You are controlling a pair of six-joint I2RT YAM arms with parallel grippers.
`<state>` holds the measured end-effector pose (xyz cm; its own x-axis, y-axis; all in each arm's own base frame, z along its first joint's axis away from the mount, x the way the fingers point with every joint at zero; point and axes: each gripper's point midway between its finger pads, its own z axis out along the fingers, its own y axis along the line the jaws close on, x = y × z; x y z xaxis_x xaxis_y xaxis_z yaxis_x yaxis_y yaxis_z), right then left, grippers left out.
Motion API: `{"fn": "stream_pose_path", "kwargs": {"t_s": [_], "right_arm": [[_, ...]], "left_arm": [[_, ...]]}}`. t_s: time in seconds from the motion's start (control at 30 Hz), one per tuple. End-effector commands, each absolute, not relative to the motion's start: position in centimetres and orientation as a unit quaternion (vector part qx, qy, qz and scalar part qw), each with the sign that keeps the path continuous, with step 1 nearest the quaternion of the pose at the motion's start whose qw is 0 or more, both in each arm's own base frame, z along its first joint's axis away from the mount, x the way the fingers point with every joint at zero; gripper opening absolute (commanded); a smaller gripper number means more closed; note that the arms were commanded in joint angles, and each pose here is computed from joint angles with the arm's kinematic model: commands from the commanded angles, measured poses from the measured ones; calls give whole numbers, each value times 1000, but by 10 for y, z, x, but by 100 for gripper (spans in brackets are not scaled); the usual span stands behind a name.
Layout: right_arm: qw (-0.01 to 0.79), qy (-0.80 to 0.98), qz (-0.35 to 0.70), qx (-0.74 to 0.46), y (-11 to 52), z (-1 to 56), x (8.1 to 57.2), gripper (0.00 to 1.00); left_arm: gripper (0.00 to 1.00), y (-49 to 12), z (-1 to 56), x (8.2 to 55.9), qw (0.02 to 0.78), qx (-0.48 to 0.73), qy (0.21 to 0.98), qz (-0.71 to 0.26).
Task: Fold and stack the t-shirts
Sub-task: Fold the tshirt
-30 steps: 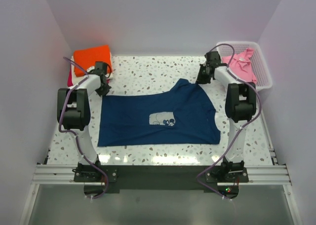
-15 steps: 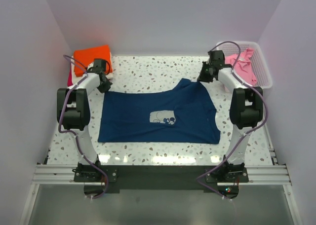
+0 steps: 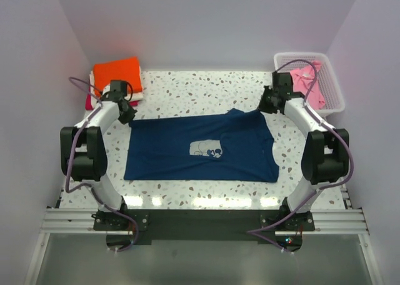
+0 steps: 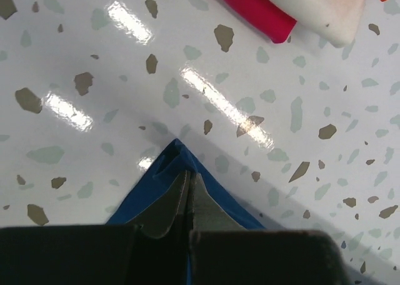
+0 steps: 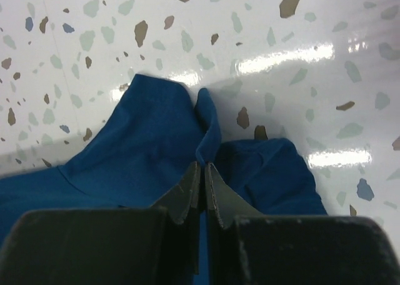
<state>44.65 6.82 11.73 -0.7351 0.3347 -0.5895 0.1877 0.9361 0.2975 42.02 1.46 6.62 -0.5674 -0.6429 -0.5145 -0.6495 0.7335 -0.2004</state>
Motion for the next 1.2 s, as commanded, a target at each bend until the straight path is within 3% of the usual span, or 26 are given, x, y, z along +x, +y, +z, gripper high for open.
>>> {"fn": "stream_pose_path", "kwargs": {"t_s": [0.0, 0.63, 1.17], "right_arm": [[337, 922, 98, 162, 59, 123, 427, 4], [310, 924, 112, 196, 57, 93, 335, 4], [280, 927, 132, 213, 63, 65, 295, 5]], "left_arm": [[0, 22, 92, 417, 326, -384, 864, -8], [0, 15, 83, 338, 329, -403, 854, -33], [0, 22, 77, 320, 337, -397, 853, -24]]}}
